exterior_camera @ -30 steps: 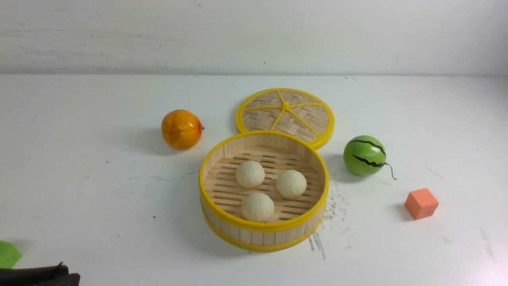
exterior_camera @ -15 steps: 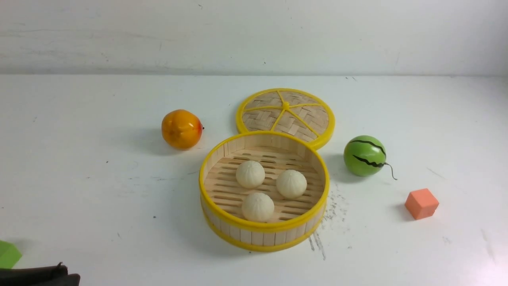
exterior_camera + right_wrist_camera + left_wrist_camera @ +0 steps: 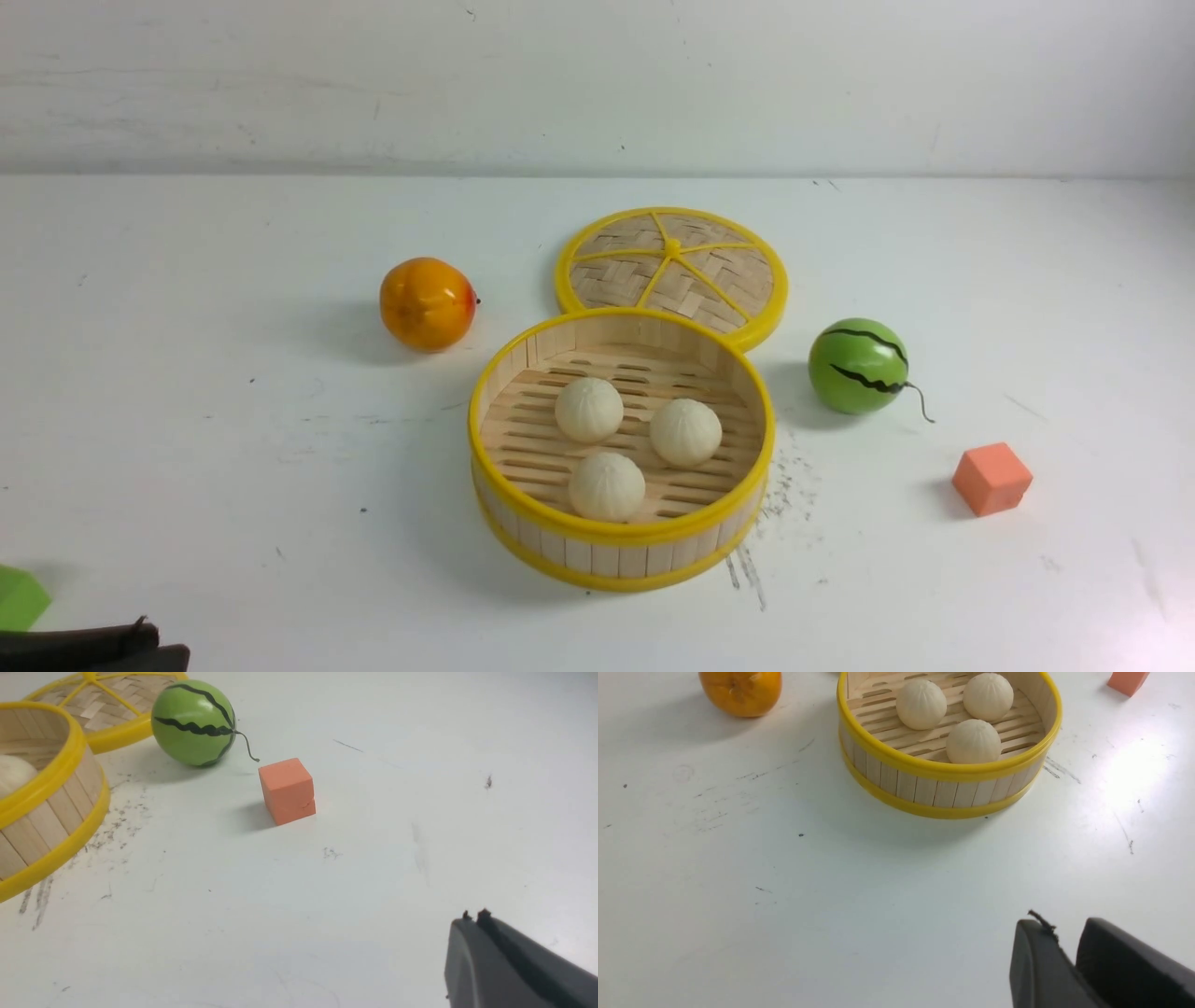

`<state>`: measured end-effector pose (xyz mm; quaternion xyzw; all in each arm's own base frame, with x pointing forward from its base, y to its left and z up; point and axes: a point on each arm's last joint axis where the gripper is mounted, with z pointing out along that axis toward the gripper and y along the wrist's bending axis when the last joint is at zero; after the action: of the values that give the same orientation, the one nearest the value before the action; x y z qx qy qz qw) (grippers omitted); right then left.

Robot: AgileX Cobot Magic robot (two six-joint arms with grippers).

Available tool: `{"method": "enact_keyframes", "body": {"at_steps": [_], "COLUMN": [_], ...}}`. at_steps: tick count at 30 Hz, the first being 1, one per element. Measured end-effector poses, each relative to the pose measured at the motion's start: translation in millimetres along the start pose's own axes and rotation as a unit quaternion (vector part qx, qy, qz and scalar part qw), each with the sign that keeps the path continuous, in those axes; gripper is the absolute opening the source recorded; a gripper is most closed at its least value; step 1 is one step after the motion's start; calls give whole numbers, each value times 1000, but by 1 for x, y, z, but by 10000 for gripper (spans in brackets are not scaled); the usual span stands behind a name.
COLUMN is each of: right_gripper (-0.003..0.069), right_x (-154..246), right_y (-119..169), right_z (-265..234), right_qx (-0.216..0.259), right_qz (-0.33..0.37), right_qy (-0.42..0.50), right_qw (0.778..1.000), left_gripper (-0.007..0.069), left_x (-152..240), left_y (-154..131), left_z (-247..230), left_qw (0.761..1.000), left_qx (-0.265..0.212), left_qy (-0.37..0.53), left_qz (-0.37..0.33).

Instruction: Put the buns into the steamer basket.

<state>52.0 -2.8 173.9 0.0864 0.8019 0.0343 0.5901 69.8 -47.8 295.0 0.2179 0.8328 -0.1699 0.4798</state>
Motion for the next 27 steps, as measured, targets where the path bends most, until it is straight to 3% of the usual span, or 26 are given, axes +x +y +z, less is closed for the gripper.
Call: {"method": "enact_keyframes", "body": {"at_steps": [27], "right_gripper": [0], "right_x": [0], "right_y": [0], "right_z": [0], "right_qx": [0], "right_qz": [0], "right_qy": [0], "right_qw": [1000], "left_gripper": [143], "left_x": [-1], "left_y": [1], "left_z": [0], "left_qw": [1000], "left_qx": [-4], "left_qy": [-5], "left_qz": [5]}}
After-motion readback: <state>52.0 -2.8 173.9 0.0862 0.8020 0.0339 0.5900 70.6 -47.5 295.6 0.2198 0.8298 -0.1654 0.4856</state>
